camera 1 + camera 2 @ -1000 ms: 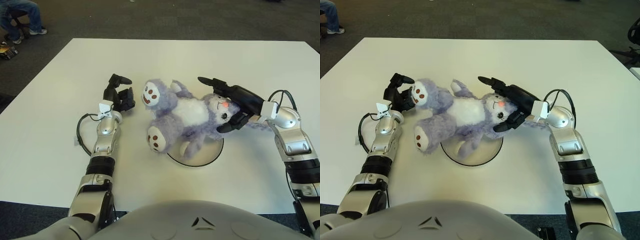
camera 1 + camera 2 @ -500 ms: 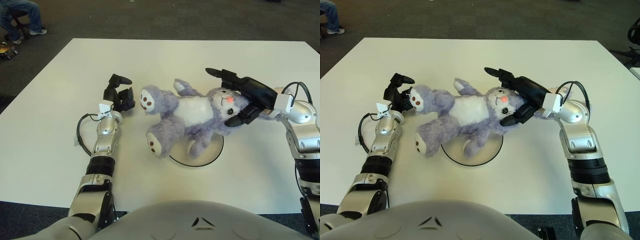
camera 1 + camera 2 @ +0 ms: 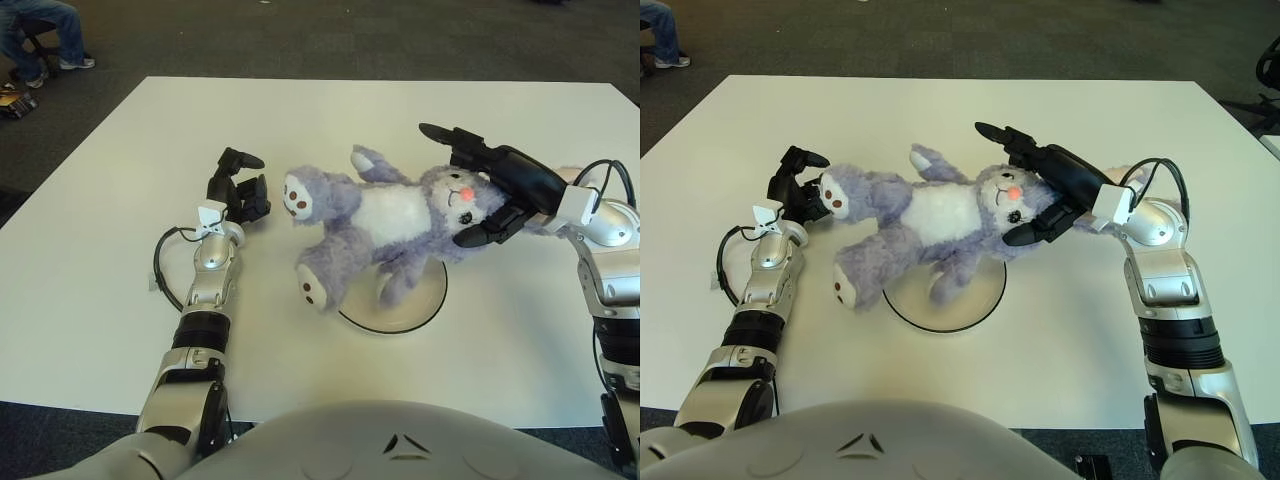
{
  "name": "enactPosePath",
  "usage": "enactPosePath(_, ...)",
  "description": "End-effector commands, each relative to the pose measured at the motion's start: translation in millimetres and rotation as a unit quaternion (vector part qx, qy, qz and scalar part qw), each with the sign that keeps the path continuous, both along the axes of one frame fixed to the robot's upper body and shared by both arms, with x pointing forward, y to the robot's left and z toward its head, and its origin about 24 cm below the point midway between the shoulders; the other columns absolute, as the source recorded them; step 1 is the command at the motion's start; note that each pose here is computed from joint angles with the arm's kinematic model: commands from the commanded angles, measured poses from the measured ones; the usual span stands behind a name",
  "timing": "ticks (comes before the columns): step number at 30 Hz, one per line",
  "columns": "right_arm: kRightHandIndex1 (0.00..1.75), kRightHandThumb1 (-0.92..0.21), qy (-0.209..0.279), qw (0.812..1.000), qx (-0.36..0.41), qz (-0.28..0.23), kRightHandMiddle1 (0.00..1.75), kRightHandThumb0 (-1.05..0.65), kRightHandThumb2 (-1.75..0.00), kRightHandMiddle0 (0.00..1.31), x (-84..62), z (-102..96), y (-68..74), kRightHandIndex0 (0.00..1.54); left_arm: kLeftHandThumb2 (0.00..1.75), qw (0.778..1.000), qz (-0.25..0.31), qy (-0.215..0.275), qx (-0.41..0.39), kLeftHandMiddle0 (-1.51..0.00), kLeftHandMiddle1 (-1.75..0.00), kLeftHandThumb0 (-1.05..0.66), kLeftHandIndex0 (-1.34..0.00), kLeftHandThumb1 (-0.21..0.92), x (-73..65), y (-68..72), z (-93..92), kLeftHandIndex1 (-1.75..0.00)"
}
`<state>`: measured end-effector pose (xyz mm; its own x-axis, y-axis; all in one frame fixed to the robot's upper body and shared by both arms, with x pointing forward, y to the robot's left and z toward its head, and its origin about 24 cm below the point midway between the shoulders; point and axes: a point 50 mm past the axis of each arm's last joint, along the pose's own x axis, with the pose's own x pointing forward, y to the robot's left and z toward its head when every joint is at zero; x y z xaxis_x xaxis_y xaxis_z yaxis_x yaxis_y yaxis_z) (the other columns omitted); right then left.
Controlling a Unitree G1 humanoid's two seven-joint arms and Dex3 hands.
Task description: Put the doll into the plate.
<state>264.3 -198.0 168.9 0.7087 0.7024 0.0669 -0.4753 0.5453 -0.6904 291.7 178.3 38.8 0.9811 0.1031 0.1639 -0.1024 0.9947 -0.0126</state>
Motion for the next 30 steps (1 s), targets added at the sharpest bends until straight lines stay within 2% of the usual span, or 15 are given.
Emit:
enactPosePath(1, 1.75, -0.39, -0.007, 1.0, 0.004, 0.007, 0.0, -0.57, -0.7, 0.0, 0.7, 4.6, -1.6, 0.65, 1.02, 0.997, 0.005, 0.074, -0.026, -1.2, -1.75, -0.41, -0.43, 0.55, -24.3, -9.6, -40.9, -1.75)
enactPosePath(19, 1.75, -0.36, -0.017, 1.0, -0.013, 0.012, 0.0, -0.56, -0.71, 0.0, 2.8, -0.3, -0.9, 0.66, 1.03, 0.997, 0.009, 0.07, -0.026, -1.21, -1.75, -0.41, -0.43, 0.55, -25.6, -11.6, -40.9, -1.75)
enactPosePath(22, 1.75, -0.36, -0.009, 1.0, -0.022, 0.009, 0.0, -0.57, -0.71, 0.0, 3.2, -1.8, -1.5, 0.56, 1.03, 0.997, 0.01, 0.07, -0.027, -1.21, -1.75, -0.41, -0.44, 0.54, -25.7, -12.2, -40.8, -1.75)
enactPosePath(24, 1.75, -0.36, -0.003, 1.0, -0.026, 0.008, 0.0, -0.61, -0.72, 0.0, 3.3, -3.0, -1.7, 0.28, 1.03, 0.997, 0.01, 0.069, -0.027, -1.21, -1.75, -0.41, -0.44, 0.54, -25.8, -12.1, -40.8, -1.75)
enactPosePath(25, 1.75, -0.36, 0.0, 1.0, -0.027, 0.009, 0.0, -0.62, -0.72, 0.0, 3.4, -3.9, -1.7, 0.22, 1.03, 0.997, 0.011, 0.07, -0.026, -1.21, -1.75, -0.41, -0.44, 0.54, -25.8, -11.9, -40.9, -1.75)
enactPosePath(26, 1.52, -0.37, 0.002, 1.0, -0.028, 0.01, 0.0, -0.67, -0.72, 0.0, 3.4, -4.4, -1.7, 0.14, 1.03, 0.997, 0.011, 0.071, -0.026, -1.2, -1.75, -0.41, -0.43, 0.55, -25.8, -11.8, -41.0, -1.75)
enactPosePath(30, 1.1, -0.42, -0.01, 0.999, -0.032, 0.017, 0.0, -0.78, -0.66, 0.0, 3.4, -4.0, -1.5, 0.03, 1.01, 0.997, 0.011, 0.073, -0.026, -1.19, -1.75, -0.41, -0.42, 0.56, -25.9, -11.6, -41.1, -1.75)
